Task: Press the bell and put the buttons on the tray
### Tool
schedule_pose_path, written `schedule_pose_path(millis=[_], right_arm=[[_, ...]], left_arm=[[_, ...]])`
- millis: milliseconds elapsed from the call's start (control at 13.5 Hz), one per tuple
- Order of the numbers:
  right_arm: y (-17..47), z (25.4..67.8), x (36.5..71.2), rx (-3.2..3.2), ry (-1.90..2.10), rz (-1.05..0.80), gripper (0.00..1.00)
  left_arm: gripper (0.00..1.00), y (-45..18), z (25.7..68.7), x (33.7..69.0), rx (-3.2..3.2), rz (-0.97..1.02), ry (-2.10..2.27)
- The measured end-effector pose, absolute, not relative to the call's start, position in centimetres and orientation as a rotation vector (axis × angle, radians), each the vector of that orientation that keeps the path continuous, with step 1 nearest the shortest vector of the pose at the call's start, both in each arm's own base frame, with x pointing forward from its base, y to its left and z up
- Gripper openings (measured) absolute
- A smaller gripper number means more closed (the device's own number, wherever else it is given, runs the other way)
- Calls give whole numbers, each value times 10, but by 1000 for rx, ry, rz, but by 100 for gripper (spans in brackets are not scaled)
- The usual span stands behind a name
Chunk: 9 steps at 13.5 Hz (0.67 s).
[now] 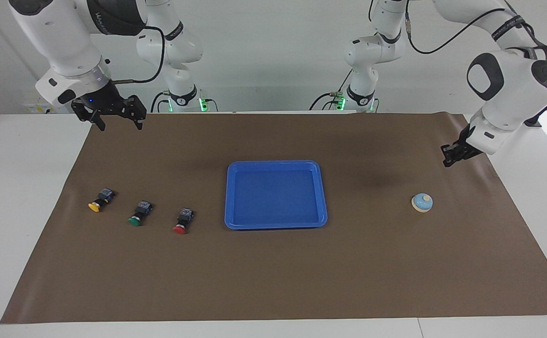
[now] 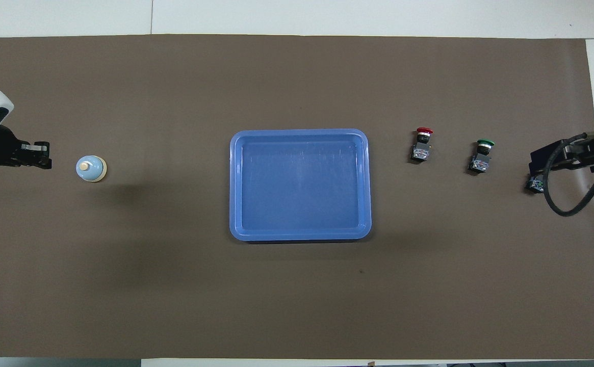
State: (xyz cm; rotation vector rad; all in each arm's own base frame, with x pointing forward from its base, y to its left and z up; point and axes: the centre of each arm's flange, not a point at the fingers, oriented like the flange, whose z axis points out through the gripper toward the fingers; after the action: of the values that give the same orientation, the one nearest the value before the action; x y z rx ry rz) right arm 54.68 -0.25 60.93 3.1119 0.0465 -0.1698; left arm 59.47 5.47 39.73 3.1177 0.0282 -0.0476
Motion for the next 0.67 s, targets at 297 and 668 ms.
schedule_pose_path(millis=[297,668], right_arm=[[-3,609,547,3112,46,-170,100],[-2,609,547,3112,47,-170,100]], left_arm=[[1,47,364,591,3112,-88,5],[1,40,338,594,3111,-78,-20]])
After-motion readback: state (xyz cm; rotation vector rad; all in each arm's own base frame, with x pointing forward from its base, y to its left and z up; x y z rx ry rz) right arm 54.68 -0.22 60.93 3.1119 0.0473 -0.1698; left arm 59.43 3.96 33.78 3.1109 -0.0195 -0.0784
